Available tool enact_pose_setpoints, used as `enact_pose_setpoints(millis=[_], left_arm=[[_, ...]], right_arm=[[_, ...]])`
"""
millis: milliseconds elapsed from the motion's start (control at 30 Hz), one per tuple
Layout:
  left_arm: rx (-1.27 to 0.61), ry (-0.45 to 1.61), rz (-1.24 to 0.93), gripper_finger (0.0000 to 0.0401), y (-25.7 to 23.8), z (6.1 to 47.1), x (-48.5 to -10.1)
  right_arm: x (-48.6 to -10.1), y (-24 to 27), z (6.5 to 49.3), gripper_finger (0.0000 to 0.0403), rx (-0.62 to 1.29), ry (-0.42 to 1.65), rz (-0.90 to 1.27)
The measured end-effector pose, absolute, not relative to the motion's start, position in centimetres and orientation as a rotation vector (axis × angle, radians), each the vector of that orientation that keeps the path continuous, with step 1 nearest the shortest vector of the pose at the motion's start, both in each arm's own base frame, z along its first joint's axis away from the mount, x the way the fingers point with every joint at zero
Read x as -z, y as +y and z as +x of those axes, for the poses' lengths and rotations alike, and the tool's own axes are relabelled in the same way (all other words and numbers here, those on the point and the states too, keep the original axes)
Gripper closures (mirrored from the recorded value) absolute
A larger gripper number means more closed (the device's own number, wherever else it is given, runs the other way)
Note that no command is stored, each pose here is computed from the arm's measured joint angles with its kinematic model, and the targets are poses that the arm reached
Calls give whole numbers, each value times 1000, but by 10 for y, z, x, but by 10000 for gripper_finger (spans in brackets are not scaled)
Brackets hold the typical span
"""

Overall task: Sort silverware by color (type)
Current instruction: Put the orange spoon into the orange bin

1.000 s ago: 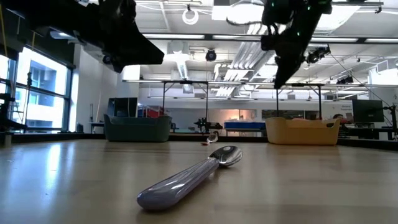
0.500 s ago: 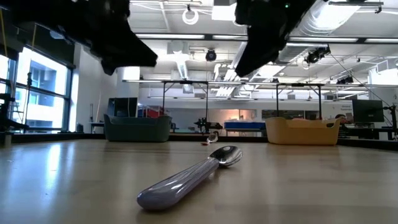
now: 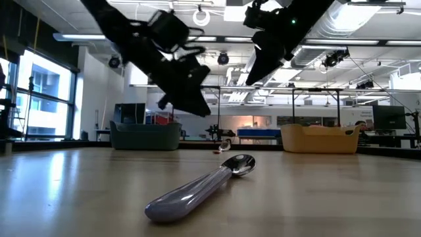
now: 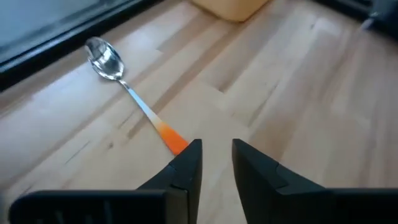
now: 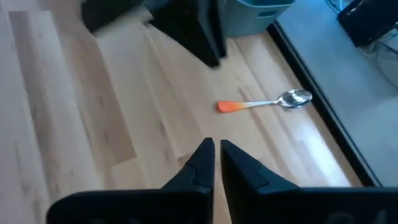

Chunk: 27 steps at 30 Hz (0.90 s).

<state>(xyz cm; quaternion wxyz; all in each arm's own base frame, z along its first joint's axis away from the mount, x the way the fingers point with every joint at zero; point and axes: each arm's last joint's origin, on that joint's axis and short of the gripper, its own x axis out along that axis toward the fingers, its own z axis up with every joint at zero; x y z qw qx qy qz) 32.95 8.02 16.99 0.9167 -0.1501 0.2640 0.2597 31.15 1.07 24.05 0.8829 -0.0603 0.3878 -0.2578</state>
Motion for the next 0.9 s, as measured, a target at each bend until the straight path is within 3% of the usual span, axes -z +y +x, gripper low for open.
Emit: enact_pose_setpoints(millis=[267,500,900], left_arm=[[-550,668,-379,252,118,376,-144],[-710,743,-367,200,128,395,-128],[-764,835,-365,216,132,395,-104]], right_arm=[[-250,-5,311,399,579,759,-148],[-266,-4,305,402,569,701,-151],[-276,7,299,403,576,663,-191]])
